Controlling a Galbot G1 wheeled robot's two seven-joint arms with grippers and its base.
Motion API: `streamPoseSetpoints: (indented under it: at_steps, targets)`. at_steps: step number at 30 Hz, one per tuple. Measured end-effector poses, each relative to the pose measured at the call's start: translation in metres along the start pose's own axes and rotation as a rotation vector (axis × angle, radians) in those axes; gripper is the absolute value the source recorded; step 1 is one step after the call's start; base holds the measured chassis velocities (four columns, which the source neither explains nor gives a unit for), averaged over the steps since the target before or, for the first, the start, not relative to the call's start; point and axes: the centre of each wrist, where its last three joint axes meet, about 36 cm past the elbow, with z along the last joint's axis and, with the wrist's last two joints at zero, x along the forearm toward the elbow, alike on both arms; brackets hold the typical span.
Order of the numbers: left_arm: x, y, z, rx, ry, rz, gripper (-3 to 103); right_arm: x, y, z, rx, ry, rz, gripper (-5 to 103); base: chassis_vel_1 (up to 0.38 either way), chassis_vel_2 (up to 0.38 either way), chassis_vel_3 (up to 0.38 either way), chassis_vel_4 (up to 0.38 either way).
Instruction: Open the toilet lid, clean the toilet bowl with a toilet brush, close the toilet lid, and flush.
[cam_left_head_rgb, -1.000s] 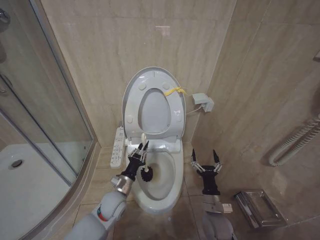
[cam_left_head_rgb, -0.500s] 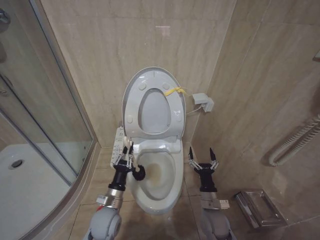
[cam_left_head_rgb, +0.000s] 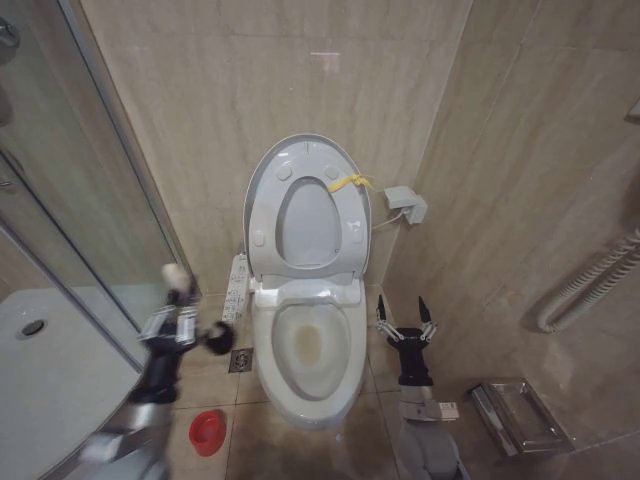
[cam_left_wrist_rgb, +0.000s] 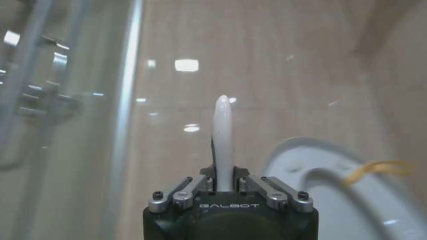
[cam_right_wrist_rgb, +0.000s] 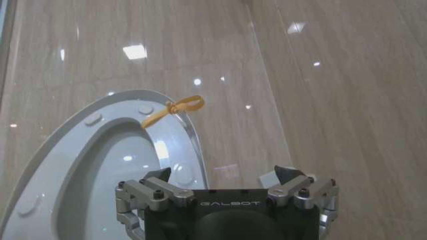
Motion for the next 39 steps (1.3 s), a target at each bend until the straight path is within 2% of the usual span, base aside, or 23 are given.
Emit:
streamPoseSetpoints:
  at_steps: [3, 4, 5, 7, 8, 11, 12, 14, 16, 17, 19, 22, 28, 31, 34, 39]
  targets:
    - [0.017, 0.012, 0.0, -0.047, 0.046, -0.131, 16, 0.001, 0.009, 0.0, -0.017, -0.006, -0.006, 100, 0.0, 0.0, 0.0, 0.0]
    - [0.017, 0.012, 0.0, -0.047, 0.046, -0.131, 16, 0.001, 0.009, 0.0, -0.017, -0.006, -0.006, 100, 0.0, 0.0, 0.0, 0.0]
    - [0.022, 0.014, 0.007, -0.054, 0.065, -0.179, 16, 0.003, 0.012, 0.0, -0.02, -0.007, -0.009, 100, 0.0, 0.0, 0.0, 0.0]
    - [0.032, 0.022, 0.034, -0.075, 0.11, -0.249, 16, 0.008, 0.016, -0.001, -0.02, -0.007, -0.011, 100, 0.0, 0.0, 0.0, 0.0]
    - [0.032, 0.022, 0.034, -0.075, 0.11, -0.249, 16, 0.008, 0.016, -0.001, -0.02, -0.007, -0.011, 100, 0.0, 0.0, 0.0, 0.0]
    - [0.045, 0.036, 0.09, -0.073, 0.133, -0.287, 16, 0.013, 0.017, -0.005, -0.014, -0.016, 0.001, 100, 0.0, 0.0, 0.0, 0.0]
    - [0.045, 0.036, 0.09, -0.073, 0.133, -0.287, 16, 0.013, 0.017, -0.005, -0.014, -0.016, 0.001, 100, 0.0, 0.0, 0.0, 0.0]
    - [0.066, 0.046, 0.125, -0.059, 0.18, -0.291, 16, 0.012, 0.018, -0.005, -0.015, -0.02, 0.006, 100, 0.0, 0.0, 0.0, 0.0]
    - [0.084, 0.052, 0.149, -0.021, 0.21, -0.286, 16, 0.011, 0.02, -0.005, -0.018, -0.024, 0.01, 100, 0.0, 0.0, 0.0, 0.0]
    - [0.084, 0.052, 0.149, -0.021, 0.21, -0.286, 16, 0.011, 0.02, -0.005, -0.018, -0.024, 0.01, 100, 0.0, 0.0, 0.0, 0.0]
    - [0.099, 0.055, 0.173, 0.033, 0.237, -0.283, 16, 0.008, 0.021, -0.003, -0.02, -0.024, 0.015, 100, 0.0, 0.0, 0.0, 0.0]
    - [0.102, 0.059, 0.187, 0.031, 0.238, -0.265, 16, 0.008, 0.021, -0.001, -0.021, -0.02, 0.018, 100, 0.0, 0.0, 0.0, 0.0]
    - [0.112, 0.066, 0.216, 0.0, 0.297, -0.249, 16, 0.008, 0.024, 0.004, -0.027, -0.011, 0.027, 100, 0.0, 0.0, 0.0, 0.0]
    - [0.12, 0.067, 0.235, 0.008, 0.335, -0.249, 16, 0.007, 0.024, 0.005, -0.029, -0.01, 0.028, 100, 0.0, 0.0, 0.0, 0.0]
    - [0.121, 0.059, 0.252, 0.052, 0.359, -0.238, 16, 0.006, 0.025, 0.006, -0.028, -0.01, 0.026, 100, 0.0, 0.0, 0.0, 0.0]
    - [0.115, 0.051, 0.274, 0.059, 0.364, -0.195, 16, 0.006, 0.023, 0.007, -0.025, -0.008, 0.023, 100, 0.0, 0.0, 0.0, 0.0]
